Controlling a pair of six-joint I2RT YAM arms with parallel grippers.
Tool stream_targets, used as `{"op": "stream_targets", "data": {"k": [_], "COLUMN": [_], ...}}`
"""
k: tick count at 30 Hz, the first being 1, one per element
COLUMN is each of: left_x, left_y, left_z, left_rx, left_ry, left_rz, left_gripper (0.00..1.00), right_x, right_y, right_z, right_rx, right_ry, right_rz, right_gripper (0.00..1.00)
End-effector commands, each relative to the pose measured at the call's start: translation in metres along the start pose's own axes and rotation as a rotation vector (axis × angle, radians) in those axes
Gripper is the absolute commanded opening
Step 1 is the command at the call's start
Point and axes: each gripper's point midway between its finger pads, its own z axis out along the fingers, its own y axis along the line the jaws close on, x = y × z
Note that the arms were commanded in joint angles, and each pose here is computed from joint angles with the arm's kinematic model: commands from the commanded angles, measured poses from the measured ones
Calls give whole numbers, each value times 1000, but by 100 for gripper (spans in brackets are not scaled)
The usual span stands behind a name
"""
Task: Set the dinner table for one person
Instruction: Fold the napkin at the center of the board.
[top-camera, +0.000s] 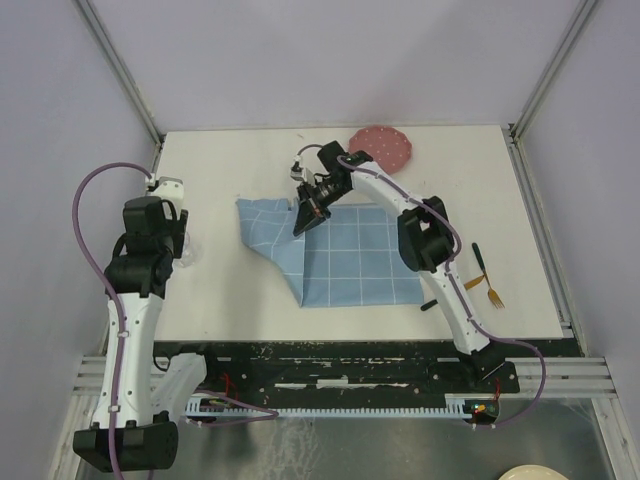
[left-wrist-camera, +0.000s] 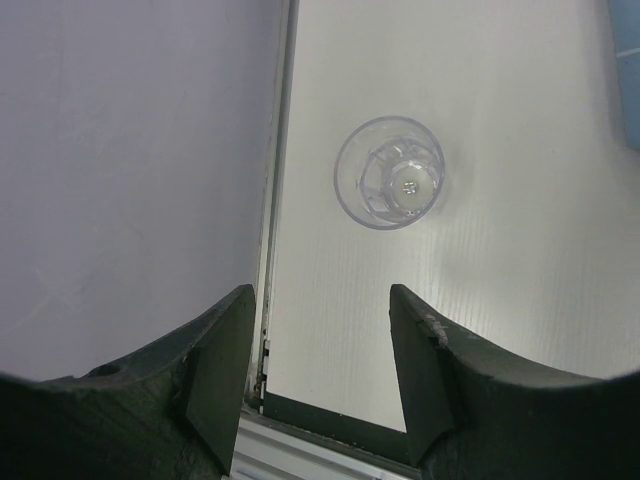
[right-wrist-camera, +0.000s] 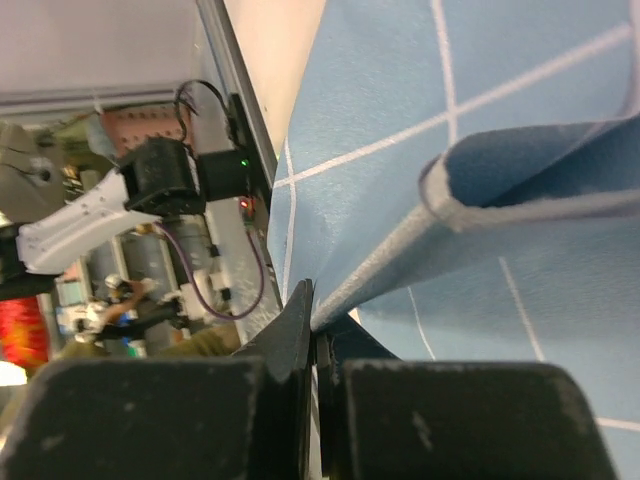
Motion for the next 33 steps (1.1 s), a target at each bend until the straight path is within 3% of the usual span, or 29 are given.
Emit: {"op": "stream_targets", "data": {"k": [1, 8, 23, 33], "left_x": [-15, -19, -23, -27], "left_y": [8, 5, -5, -11], "left_z": [-7, -6, -2, 3], "left_rx": [-15, -2, 32, 58], "left_ry": [-69, -96, -145, -160], "left_rz": [-2, -15, -49, -49], "left_gripper": [63, 63, 63, 63], "right_x": [37, 84, 52, 50], "right_y": [61, 81, 83, 74], "right_z": [4, 34, -13, -83], "right_rx": [89, 186, 380, 464], "right_ry": [108, 271, 92, -27], "right_rz": [-236, -389, -481, -427], "right_gripper": [2, 2, 2, 2]}}
